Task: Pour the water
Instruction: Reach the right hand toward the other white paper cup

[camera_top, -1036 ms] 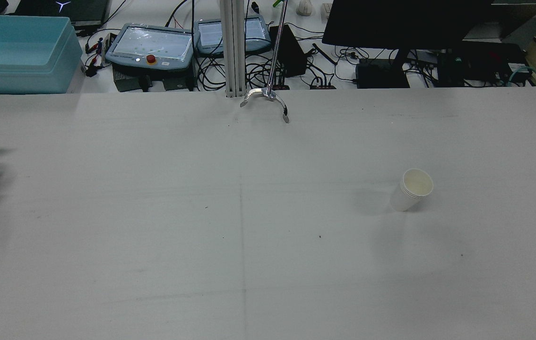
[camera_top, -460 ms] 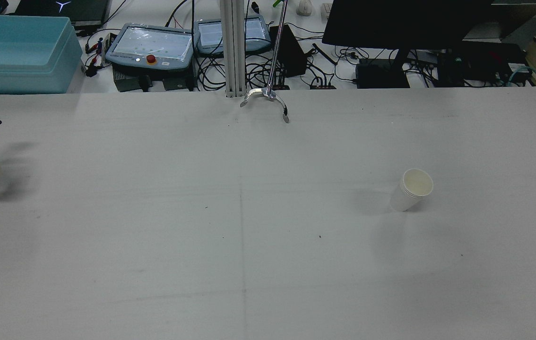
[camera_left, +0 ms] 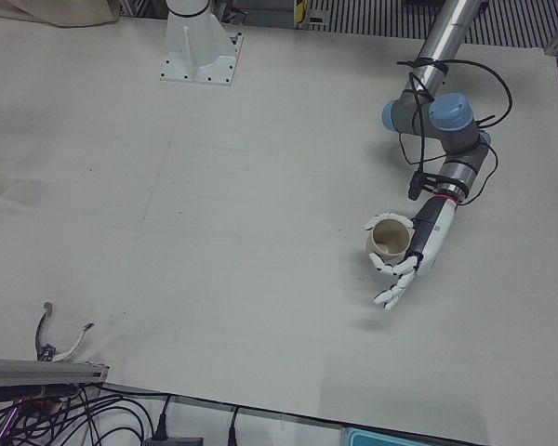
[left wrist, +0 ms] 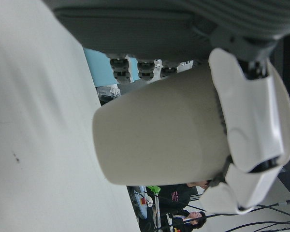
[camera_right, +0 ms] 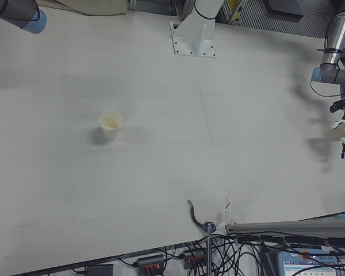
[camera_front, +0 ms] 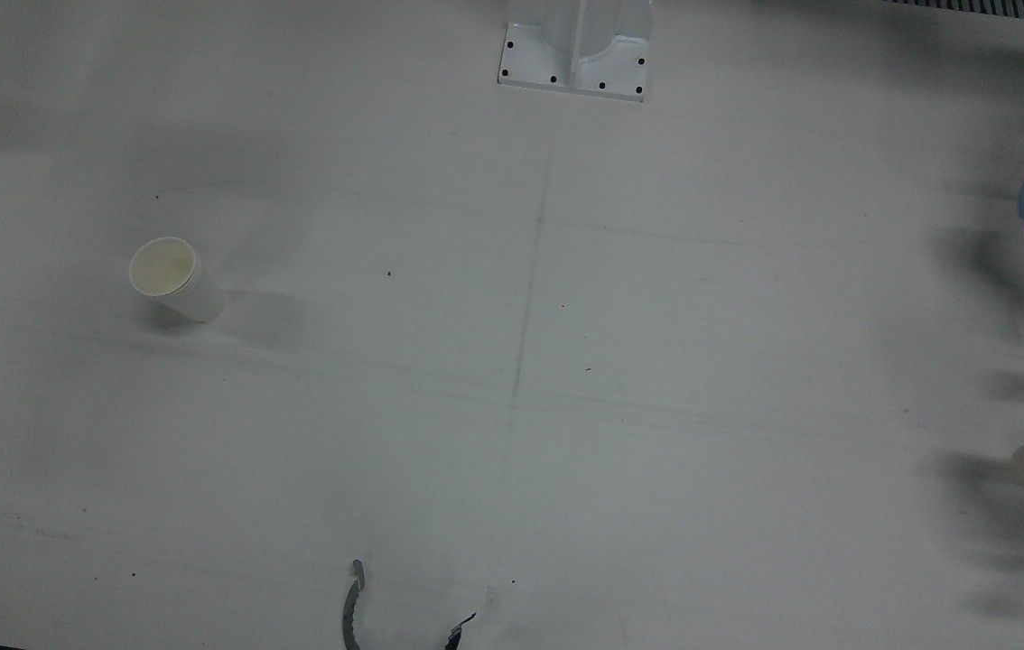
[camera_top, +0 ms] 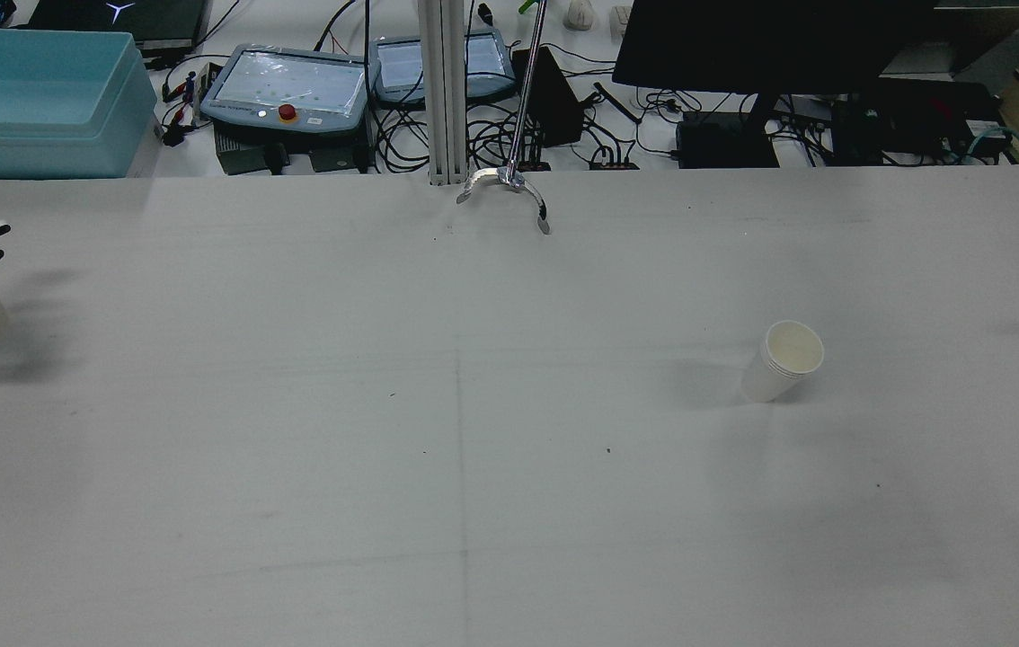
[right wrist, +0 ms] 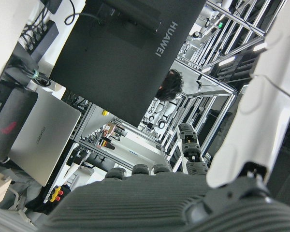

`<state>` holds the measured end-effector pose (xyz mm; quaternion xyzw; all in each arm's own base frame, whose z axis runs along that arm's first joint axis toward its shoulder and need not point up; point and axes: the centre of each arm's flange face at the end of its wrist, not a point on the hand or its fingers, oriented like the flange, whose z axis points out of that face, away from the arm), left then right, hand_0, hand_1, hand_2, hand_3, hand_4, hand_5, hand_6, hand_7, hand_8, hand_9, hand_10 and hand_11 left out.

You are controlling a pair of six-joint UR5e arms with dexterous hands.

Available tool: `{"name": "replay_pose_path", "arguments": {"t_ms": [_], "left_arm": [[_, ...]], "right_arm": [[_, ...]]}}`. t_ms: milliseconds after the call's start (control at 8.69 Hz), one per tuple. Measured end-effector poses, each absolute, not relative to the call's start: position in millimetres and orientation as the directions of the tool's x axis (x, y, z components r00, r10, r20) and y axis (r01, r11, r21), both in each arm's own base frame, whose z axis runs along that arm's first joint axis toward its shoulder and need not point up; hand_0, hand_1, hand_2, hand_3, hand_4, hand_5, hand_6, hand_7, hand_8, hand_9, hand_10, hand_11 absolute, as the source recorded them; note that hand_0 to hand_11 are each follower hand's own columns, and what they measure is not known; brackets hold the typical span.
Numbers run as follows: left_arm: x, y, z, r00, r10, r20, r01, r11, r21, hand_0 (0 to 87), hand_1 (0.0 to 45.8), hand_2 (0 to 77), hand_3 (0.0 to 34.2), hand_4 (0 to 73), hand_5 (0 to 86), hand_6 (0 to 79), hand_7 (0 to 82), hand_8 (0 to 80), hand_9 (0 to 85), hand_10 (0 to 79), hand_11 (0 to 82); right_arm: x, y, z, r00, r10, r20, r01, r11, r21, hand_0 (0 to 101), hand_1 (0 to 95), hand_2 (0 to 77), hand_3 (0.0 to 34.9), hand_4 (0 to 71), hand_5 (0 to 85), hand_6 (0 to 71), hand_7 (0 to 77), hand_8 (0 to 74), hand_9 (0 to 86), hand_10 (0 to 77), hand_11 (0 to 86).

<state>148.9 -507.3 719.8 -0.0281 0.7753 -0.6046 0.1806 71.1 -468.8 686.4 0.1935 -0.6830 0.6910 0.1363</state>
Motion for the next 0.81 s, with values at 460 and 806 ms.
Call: {"name": "replay_pose_path", "arguments": {"t_ms": [460, 806], "left_arm": [[150.7, -507.6, 710.8, -0.932, -0.267, -0.244, 0.172, 0.265, -0.949, 54.7, 15.3, 36.0, 0.0, 39.8, 47.5, 11.4, 18.5, 5.4, 8.2, 8.2, 13.1], [150.3, -507.0, 711.0, -0.934, -0.272, -0.233, 0.162, 0.257, -0.953, 54.6, 15.3, 36.5, 0.1, 39.8, 48.0, 10.9, 18.5, 5.4, 8.2, 7.6, 12.0]], "right_arm": [[-89.4, -482.9, 636.9, -0.891, 0.076, 0.448, -0.432, 0.161, -0.887, 50, 9.3, 0.5, 0.0, 12.5, 12.0, 3.8, 6.0, 0.5, 0.5, 0.5, 1.1], [-159.1, -470.7, 626.7, -0.916, 0.093, 0.391, -0.372, 0.174, -0.912, 50, 9.3, 0.0, 0.0, 8.7, 9.3, 0.5, 1.6, 0.5, 0.5, 0.5, 1.1]]}}
